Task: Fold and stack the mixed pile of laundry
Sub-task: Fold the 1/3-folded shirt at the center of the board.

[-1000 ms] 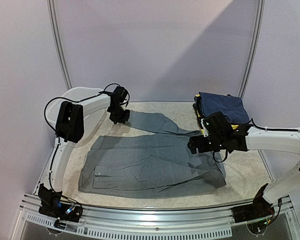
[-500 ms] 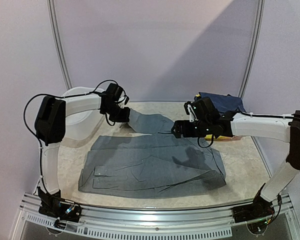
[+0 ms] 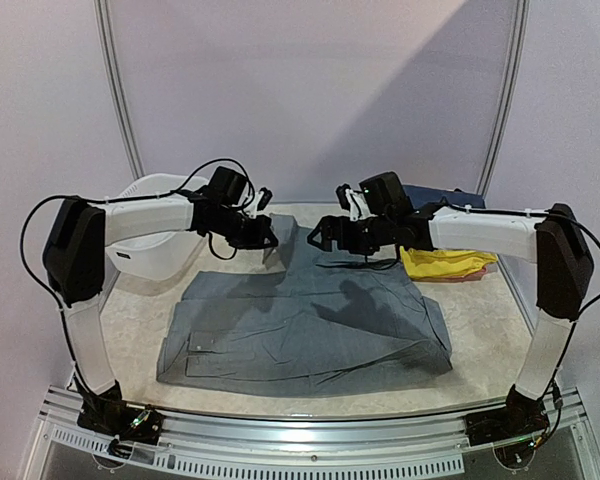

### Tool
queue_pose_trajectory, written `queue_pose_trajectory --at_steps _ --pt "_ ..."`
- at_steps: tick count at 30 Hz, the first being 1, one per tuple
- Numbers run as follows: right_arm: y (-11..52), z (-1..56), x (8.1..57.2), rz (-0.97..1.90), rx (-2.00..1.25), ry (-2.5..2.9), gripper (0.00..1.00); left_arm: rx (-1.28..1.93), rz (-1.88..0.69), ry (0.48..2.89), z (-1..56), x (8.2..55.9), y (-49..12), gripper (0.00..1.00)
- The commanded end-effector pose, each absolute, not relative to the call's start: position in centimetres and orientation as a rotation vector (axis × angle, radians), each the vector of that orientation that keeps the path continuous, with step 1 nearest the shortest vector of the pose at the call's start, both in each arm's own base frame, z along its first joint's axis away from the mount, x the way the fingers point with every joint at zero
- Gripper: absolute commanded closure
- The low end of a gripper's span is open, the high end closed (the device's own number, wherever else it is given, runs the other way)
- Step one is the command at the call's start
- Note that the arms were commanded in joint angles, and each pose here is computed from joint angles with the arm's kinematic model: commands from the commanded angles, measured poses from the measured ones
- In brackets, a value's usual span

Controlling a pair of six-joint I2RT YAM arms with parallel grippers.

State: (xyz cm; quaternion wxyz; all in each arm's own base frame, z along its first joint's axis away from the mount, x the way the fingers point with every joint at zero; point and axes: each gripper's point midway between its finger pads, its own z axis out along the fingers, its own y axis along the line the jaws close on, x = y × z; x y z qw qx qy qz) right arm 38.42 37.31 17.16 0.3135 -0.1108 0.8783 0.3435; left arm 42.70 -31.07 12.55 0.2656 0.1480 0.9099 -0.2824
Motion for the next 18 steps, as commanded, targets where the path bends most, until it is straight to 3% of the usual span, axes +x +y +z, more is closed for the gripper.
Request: queue_pose_trajectory --at_steps 1,10,18 --pt "39.0 17.6 39.0 1.031 -0.324 2.315 0.06 0.482 -0.853 2.384 14.9 40.4 -33.2 1.0" --pt "40.5 16.7 39.9 1.113 -0.335 2.333 0.13 0.591 -0.957 2.339 15.5 37.5 -35.5 1.0" --pt "41.2 15.2 40.1 1.156 -0.334 2.362 0.26 0.661 -0.973 2.324 15.3 36.5 -37.2 1.0"
